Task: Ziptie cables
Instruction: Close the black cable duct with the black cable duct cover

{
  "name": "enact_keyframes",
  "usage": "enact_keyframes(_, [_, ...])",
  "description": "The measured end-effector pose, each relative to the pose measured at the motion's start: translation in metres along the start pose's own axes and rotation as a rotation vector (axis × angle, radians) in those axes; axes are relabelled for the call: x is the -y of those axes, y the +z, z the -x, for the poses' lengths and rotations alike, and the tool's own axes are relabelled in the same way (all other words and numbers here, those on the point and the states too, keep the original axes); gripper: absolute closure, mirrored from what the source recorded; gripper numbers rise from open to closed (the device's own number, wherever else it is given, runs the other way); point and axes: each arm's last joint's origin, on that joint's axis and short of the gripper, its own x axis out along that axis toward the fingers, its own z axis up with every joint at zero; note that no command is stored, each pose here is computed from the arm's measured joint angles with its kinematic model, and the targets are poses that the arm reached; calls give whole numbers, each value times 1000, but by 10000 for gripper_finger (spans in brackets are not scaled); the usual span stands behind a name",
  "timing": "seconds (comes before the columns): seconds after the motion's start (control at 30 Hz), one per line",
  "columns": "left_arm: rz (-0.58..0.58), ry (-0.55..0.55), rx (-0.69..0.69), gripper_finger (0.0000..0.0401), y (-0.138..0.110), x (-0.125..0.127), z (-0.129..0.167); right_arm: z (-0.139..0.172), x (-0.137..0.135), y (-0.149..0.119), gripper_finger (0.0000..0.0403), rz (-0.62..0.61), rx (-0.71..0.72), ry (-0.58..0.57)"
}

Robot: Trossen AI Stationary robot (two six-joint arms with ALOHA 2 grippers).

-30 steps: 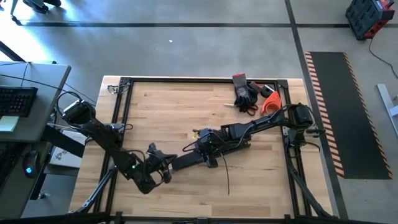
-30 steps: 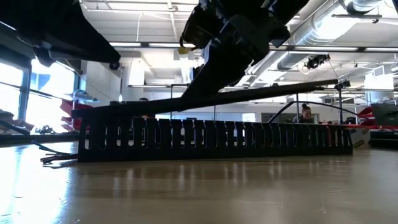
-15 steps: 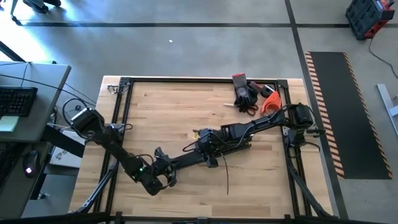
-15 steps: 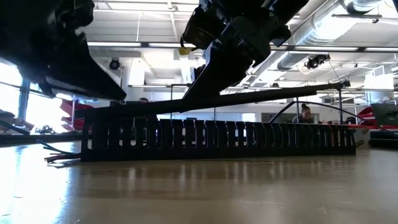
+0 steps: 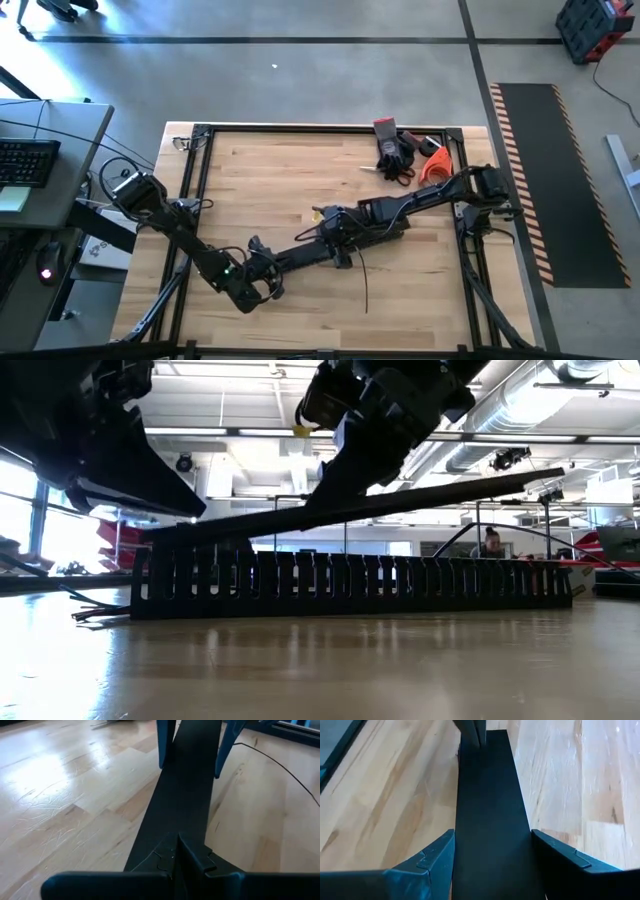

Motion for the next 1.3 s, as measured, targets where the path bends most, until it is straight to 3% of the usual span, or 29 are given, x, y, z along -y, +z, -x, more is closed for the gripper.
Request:
enact_keyframes(0.6, [-2,-4,-12,401,9,-2,-3,-5,-6,-3,192,37,-18,-48])
enact_keyframes(0.8, [-17,-28,-3,401,20,-2,2,-1,-1,-1,192,-2,-9,-10])
enact_keyframes(1.3, [-14,-52,-48,401,16,-2,1,-6,-1,-4,192,-24,-25,14])
